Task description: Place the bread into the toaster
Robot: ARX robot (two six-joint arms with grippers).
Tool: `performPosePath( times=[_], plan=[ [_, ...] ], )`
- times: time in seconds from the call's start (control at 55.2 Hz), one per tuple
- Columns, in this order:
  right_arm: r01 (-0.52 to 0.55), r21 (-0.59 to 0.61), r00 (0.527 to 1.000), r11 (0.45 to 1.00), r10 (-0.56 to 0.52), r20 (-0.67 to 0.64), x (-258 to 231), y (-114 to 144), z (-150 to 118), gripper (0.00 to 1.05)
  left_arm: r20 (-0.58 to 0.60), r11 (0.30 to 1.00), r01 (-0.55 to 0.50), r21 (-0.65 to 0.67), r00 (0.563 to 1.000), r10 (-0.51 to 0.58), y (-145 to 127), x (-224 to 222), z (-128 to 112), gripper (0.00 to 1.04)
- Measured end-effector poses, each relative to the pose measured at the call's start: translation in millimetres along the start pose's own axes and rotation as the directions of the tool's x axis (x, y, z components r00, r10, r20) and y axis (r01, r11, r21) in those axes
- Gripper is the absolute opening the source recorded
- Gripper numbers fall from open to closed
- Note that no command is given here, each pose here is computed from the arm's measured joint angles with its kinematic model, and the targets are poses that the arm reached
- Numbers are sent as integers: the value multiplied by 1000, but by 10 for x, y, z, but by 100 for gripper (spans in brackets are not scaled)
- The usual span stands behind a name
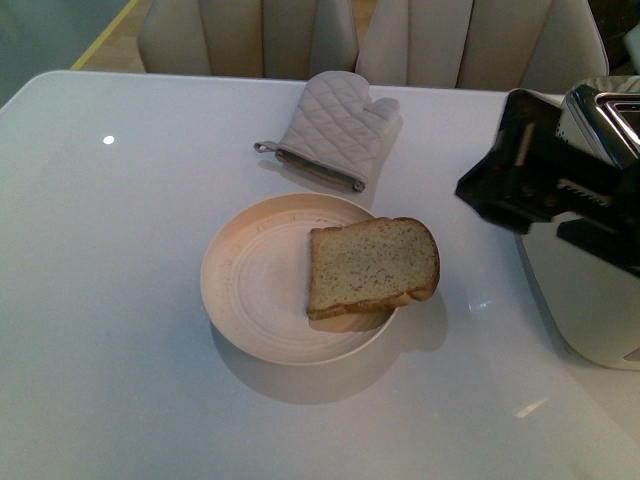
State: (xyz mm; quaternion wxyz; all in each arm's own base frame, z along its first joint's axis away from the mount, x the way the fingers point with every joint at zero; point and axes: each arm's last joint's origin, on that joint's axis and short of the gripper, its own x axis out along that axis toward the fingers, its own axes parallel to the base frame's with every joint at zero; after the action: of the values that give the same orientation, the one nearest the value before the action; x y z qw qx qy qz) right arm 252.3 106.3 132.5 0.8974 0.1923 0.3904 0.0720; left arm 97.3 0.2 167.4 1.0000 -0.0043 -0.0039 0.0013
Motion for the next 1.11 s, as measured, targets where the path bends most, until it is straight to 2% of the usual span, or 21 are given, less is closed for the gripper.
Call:
performPosePath(
  times=[0.127, 0.38, 1.105],
  plan=[
    [30, 64, 998, 998, -26, -64, 375, -14, -38, 96, 0, 1000, 0, 0, 1000, 0, 0, 0, 0, 97],
    [90, 177, 988, 980, -66, -137, 807, -181, -62, 96, 0, 1000, 0, 0, 1000, 0, 0, 0, 0, 97],
    [85, 261, 982, 962, -37, -184, 1504, -302, -89, 96, 0, 1000, 0, 0, 1000, 0, 0, 0, 0, 97]
  ],
)
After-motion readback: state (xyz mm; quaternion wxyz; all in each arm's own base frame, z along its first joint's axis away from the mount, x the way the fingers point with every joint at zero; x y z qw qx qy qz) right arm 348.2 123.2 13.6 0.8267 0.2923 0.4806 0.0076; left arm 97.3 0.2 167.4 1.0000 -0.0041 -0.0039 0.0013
